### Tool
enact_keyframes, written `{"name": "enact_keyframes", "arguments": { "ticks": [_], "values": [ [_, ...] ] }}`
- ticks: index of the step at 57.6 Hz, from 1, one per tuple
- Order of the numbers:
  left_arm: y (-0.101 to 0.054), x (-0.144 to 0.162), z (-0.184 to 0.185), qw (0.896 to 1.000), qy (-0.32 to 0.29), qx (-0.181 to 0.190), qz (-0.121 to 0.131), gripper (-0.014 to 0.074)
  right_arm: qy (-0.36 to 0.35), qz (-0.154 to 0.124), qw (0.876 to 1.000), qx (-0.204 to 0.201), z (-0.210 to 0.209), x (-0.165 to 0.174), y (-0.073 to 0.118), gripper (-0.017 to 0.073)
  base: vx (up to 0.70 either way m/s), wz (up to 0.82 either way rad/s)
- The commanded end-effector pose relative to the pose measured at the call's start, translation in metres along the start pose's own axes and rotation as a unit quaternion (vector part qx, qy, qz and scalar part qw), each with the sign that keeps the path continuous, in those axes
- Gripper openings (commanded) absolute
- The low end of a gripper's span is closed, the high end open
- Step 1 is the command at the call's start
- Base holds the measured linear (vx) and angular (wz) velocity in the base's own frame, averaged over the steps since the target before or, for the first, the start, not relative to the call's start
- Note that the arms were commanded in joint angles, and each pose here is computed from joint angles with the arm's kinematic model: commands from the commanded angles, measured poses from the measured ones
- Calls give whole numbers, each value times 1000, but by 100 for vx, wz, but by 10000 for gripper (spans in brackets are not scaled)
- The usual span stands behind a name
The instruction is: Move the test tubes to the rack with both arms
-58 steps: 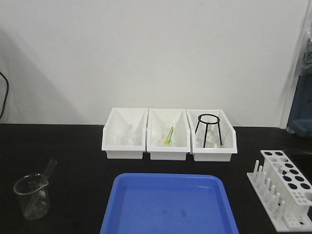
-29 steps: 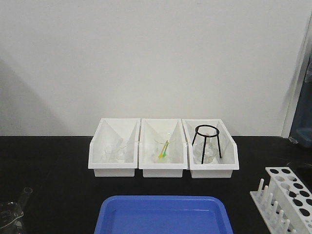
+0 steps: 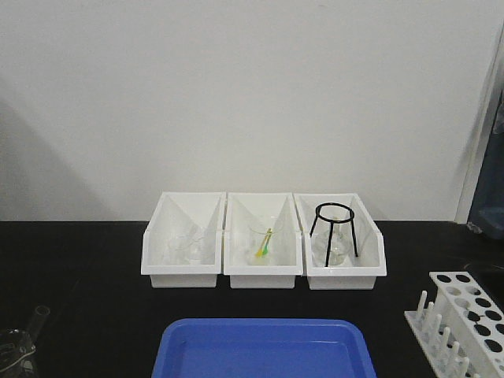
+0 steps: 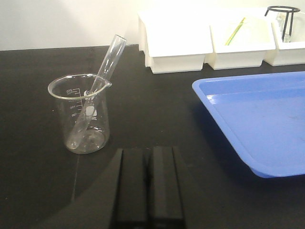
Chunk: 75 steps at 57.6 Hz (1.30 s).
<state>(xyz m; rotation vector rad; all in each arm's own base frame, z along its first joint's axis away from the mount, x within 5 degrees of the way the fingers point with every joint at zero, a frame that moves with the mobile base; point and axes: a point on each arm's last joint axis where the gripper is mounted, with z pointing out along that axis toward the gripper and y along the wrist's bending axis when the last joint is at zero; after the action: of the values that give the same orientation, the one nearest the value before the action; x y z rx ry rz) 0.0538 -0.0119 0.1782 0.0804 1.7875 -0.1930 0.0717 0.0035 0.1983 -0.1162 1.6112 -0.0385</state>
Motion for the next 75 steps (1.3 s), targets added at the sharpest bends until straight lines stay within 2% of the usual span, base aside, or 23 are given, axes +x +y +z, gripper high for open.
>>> {"name": "enact_keyframes", "arguments": {
  "ticks": [1,9,14,22,27,35,42,47,50,51,55,58,66,75],
  "values": [
    [2,1,2,999,-32,-6,-4,-20,-33,-7,999,-3,0,-4,1,-8,0,0],
    [2,0,1,999,-38,-7,-4,-20,-33,-7,999,-3,0,-4,1,-8,0,0],
    [3,-5,1,998,-66,-11,-5,-20,-33,-7,999,-3,0,-4,1,-8,0,0],
    [4,-17,-1,992,-128,-19,-4,-20,-34,-7,999,-3,0,-4,1,-8,0,0],
    [5,-25,-4,984,-176,-25,-4,-20,-42,-8,999,-3,0,-5,1,-8,0,0],
    [6,-29,-6,979,-200,-29,-4,-20,-91,-3,996,-2,-1,-14,1,-8,0,0],
    [6,-34,-8,974,-225,-32,-4,-20,-154,40,987,8,-4,-28,-2,-8,0,0],
    [7,-38,-10,967,-251,-35,-5,-20,-162,93,982,20,-4,-38,-7,-8,0,0],
    [7,-42,-12,964,-264,-34,-19,-20,-160,112,980,25,-5,-46,-9,-8,0,0],
    [7,-43,-12,963,-266,-31,-33,-20,-158,116,980,24,-5,-49,-10,-8,0,0],
    [6,-49,-15,963,-260,-16,-74,-20,-162,84,983,23,-8,-71,-11,-8,0,0],
    [4,-57,-18,965,-248,-7,-80,-20,-160,64,985,23,-10,-87,-12,-8,0,0],
    [-3,-94,-30,970,-238,1,-55,-20,-163,46,985,17,-13,-141,-15,-8,0,0],
    [-9,-161,-34,967,-255,-6,-10,-20,-175,29,984,17,-3,-201,-20,-8,0,0]
  ]
}}
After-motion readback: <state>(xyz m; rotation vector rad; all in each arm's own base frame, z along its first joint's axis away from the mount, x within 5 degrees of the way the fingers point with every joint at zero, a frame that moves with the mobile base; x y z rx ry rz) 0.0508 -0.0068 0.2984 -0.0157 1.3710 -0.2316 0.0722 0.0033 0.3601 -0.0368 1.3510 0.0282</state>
